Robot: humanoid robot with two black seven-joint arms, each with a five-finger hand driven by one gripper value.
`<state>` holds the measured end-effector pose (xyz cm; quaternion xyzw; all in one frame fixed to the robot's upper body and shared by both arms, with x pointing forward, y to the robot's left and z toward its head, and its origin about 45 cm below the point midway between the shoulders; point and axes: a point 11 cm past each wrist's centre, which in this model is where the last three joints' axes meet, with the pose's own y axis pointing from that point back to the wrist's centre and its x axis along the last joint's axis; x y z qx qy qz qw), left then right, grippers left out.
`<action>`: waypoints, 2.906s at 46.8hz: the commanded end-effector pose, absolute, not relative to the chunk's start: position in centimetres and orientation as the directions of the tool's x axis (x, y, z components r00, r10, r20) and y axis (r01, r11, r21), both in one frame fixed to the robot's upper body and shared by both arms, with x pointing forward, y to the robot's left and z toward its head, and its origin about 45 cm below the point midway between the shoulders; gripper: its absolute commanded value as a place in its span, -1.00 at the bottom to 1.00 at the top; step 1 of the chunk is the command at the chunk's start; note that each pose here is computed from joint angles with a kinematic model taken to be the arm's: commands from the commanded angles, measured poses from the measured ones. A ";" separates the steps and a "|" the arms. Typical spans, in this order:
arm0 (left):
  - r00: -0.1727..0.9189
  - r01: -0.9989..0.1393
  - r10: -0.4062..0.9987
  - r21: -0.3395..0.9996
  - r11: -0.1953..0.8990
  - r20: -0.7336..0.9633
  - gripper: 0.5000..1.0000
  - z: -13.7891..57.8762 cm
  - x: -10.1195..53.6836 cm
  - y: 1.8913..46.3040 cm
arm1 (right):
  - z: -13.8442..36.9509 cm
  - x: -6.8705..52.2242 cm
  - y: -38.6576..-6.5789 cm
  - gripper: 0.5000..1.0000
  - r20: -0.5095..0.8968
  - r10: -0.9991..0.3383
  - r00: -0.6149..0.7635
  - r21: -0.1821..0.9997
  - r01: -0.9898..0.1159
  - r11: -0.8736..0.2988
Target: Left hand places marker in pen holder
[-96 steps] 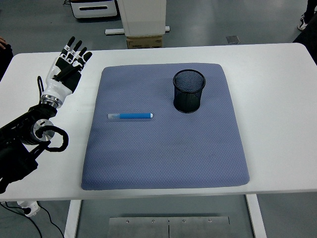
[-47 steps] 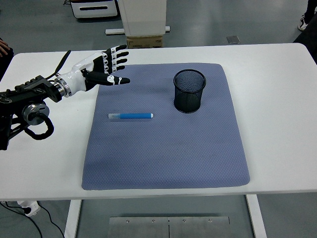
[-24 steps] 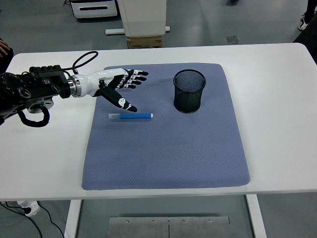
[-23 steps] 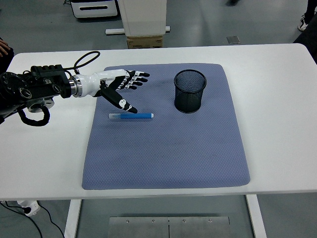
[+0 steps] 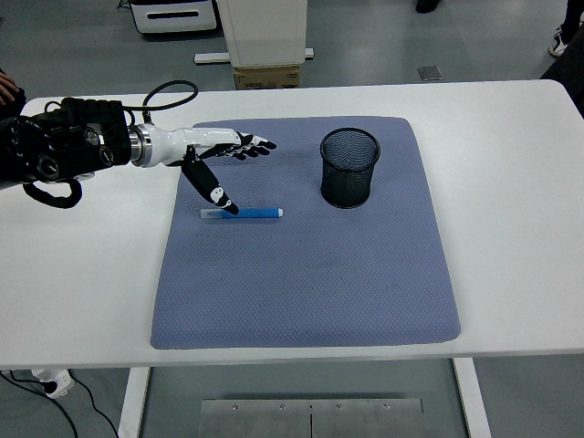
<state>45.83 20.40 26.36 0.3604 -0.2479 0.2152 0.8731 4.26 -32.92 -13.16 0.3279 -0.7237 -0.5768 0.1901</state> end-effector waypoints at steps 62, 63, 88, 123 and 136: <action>0.781 -0.460 -0.091 0.669 0.584 0.617 1.00 23.9 44.7 19.2 | -13.2 4.3 -32.9 1.00 -0.102 -0.694 -0.713 0.959 -0.255 0.121; 0.781 -0.461 -0.092 0.669 0.583 0.618 1.00 23.9 44.8 19.3 | -13.2 4.3 -32.9 1.00 -0.103 -0.694 -0.713 0.959 -0.256 0.120; 0.758 -0.466 -0.151 0.689 0.556 0.634 1.00 23.3 44.7 18.6 | -13.2 4.2 -32.9 1.00 -0.102 -0.694 -0.713 0.960 -0.254 0.120; 0.748 -0.448 -0.195 0.700 0.557 0.634 0.40 23.0 44.5 17.9 | -13.2 4.2 -32.9 1.00 -0.101 -0.694 -0.713 0.960 -0.253 0.121; 0.749 -0.442 -0.201 0.702 0.559 0.632 0.12 22.9 44.4 17.7 | -13.2 4.3 -32.9 1.00 -0.103 -0.694 -0.713 0.959 -0.256 0.120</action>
